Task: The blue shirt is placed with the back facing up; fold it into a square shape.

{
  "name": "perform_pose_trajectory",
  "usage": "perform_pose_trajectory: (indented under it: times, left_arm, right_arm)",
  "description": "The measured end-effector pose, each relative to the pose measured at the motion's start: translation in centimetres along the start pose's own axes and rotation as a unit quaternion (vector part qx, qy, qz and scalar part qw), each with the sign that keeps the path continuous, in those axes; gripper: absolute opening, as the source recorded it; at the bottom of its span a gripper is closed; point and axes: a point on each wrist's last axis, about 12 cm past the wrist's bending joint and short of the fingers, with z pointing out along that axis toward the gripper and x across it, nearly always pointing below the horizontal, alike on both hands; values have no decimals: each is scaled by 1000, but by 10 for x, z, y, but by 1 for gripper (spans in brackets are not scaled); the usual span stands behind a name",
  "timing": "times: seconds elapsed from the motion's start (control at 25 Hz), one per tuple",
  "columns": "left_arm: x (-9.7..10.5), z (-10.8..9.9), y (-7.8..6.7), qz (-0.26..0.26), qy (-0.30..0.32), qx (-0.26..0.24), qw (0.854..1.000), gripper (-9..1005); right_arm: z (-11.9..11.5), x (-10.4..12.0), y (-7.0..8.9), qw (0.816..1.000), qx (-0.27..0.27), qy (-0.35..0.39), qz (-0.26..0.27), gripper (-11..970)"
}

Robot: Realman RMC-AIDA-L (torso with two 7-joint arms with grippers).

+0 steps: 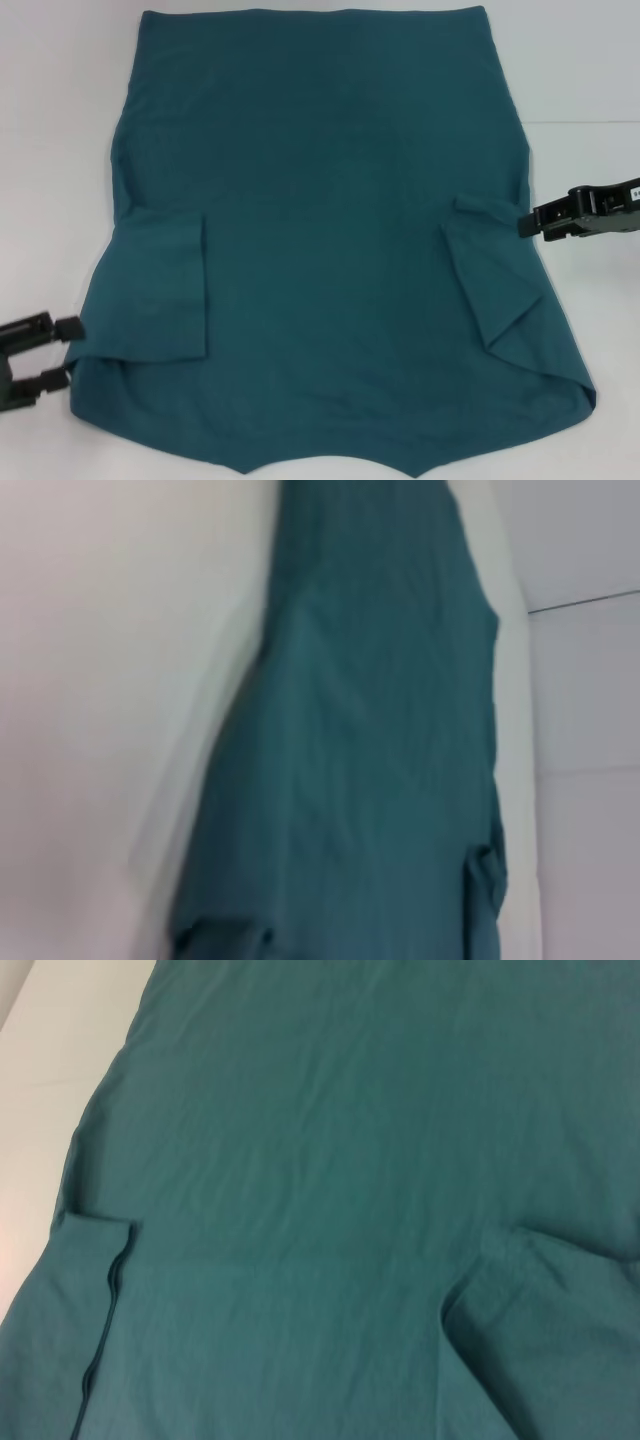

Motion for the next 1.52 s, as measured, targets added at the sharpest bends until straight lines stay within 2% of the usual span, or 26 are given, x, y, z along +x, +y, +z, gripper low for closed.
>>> perform_pose_trajectory:
  times: [0.16, 0.2, 0.56, 0.76, 1.16, 1.52]
  left_arm:
    - [7, 1, 7, -16, 6, -5, 1000, 841]
    - [10, 4, 13, -28, 6, -16, 999, 841]
    - [5, 20, 24, -45, -19, -44, 998, 842]
    - [4, 18, 29, -53, -33, -49, 997, 842]
    - [4, 18, 32, -58, -42, -54, 996, 841]
    - [1, 34, 28, -56, -30, -51, 997, 842]
  right_arm:
    - [3, 1, 2, 1000, -3, 1, -3, 476]
    - [3, 1, 2, 1000, -4, 1, -4, 477]
    - [6, 2, 3, 1000, -14, -8, -4, 482]
    - [7, 3, 4, 1000, -17, -10, -4, 485]
    - [6, 3, 3, 1000, -17, -11, -3, 490]
    - [6, 4, 2, 1000, -16, -13, -1, 495]
